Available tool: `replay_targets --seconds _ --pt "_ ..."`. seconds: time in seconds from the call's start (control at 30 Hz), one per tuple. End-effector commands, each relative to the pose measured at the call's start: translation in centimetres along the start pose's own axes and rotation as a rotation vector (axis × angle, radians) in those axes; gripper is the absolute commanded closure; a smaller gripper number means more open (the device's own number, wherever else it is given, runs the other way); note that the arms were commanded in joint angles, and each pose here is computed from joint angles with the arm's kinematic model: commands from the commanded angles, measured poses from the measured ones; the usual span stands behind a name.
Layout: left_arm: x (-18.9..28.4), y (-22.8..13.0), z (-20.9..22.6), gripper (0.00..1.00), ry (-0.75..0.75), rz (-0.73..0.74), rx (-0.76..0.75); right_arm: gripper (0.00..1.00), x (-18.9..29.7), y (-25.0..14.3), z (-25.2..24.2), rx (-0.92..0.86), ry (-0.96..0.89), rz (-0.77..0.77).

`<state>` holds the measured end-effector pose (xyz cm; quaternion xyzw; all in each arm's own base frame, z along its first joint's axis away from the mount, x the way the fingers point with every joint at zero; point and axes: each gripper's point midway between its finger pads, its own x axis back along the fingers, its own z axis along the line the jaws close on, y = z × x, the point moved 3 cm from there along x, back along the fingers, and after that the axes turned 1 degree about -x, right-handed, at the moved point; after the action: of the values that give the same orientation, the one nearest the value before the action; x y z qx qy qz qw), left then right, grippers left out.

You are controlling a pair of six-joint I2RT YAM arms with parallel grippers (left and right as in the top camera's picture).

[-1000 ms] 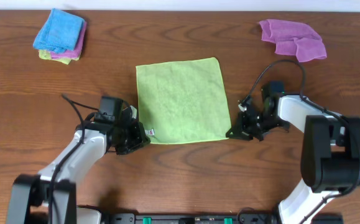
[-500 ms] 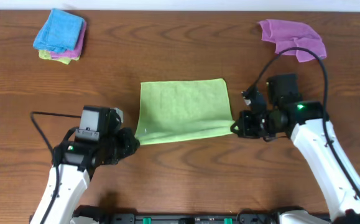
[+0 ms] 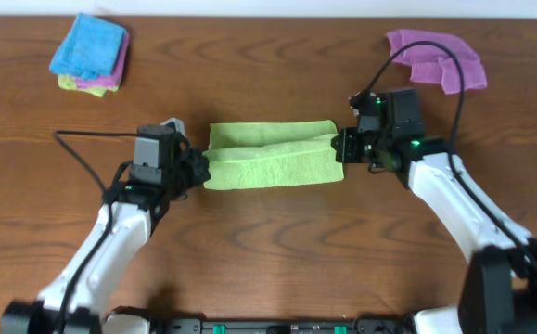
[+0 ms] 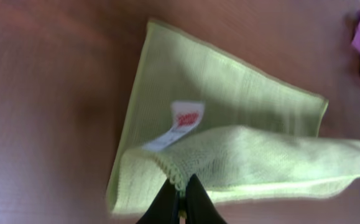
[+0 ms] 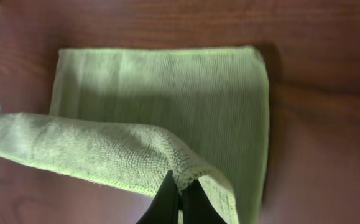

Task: Fold the cloth
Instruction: 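Lift the near edge with both grippers and fold it over toward the far edge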

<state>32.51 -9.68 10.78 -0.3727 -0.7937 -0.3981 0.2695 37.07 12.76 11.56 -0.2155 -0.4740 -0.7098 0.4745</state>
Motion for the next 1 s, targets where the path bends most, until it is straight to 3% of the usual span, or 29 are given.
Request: replay_targets --seconds 0.0,0.1,0.17,0.47,0.97 --pt "-1.5 2.5 0.2 0.94 0.002 -0.061 -0.021 0.98 -1.5 1.5 -0.1 -0.018 0.011 -0.058" --pt "-2.8 6.1 -0.9 0.94 -0.023 -0.125 -0.049 0.99 -2.4 4.1 0.3 0.002 0.053 -0.177" --pt "-3.1 6.6 -1.3 0.94 -0.025 -0.099 -0.05 0.98 -2.6 4.3 0.3 -0.002 0.057 -0.185" --pt "-2.7 0.8 0.7 0.95 0.054 0.201 0.012 0.98 -2.8 -1.4 -2.0 -0.101 -0.063 0.069" --pt "-3.8 1.7 1.7 0.94 0.106 0.15 -0.02 0.98 -2.7 -0.8 -3.3 -0.114 -0.141 0.032"
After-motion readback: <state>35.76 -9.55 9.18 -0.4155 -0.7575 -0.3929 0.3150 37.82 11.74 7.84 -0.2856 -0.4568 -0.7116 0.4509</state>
